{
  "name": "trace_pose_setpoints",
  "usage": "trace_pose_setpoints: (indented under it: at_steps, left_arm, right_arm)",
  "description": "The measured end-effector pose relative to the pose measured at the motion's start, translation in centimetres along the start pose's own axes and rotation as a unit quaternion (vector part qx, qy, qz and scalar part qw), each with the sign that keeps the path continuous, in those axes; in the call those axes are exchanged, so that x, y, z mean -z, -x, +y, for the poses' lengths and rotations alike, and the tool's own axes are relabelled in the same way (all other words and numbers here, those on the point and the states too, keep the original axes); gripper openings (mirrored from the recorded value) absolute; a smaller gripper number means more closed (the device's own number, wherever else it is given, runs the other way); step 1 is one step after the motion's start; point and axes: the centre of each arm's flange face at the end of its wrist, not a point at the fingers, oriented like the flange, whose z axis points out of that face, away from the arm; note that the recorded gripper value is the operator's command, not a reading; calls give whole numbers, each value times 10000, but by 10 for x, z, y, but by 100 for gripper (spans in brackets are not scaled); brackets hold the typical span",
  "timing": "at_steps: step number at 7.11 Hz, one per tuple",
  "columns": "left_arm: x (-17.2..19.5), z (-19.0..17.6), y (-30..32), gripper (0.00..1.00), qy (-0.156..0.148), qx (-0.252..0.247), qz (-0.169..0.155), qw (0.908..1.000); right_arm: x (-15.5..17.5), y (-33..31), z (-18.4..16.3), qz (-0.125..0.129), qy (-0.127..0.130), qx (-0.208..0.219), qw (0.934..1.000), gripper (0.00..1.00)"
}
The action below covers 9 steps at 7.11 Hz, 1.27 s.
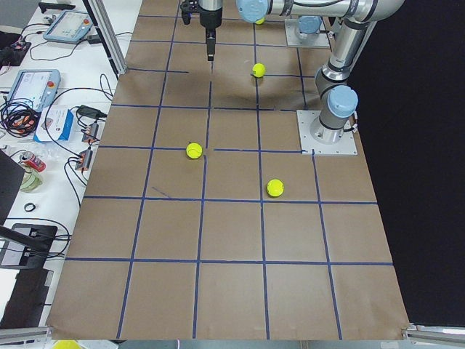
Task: Lift up tennis ball bucket
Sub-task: 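Move the right gripper toward the clear Wilson tennis ball can, then lower the right gripper and grasp the can's open end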
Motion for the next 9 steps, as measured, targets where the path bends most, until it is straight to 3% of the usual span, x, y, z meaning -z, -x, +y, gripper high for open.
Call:
trace_pose_setpoints:
  at_steps: [1, 2, 4, 6, 7, 8, 9]
  left_arm:
    - [0, 0, 0, 100, -3, -1, -2, 10000]
    - [1, 0, 0, 100, -3, -1, -2, 10000]
    - [1, 0, 0, 100, -5, 0, -1, 10000]
    - [1, 0, 0, 100, -5, 3, 4, 10000]
    - [1, 0, 0, 100, -8, 2, 5, 10000]
    - [1, 0, 0, 100, -10, 1, 5, 10000]
    - [2, 0, 0, 100, -15, 3, 3, 10000]
  right_arm:
    - [-24, -18, -16, 97, -110, 59, 9999, 100]
    - [-51, -30, -21, 97, -47, 103, 9999, 100]
    - [-109, -38, -15, -12, 259, 151, 9995, 100]
    - [-142, -39, -5, -118, 432, 133, 9989, 100]
    - [-150, -41, -3, -157, 438, 122, 9988, 95]
    - [-156, -43, -3, -197, 383, 140, 9990, 68]
    - [-161, -46, -1, -309, 337, 261, 9986, 50]
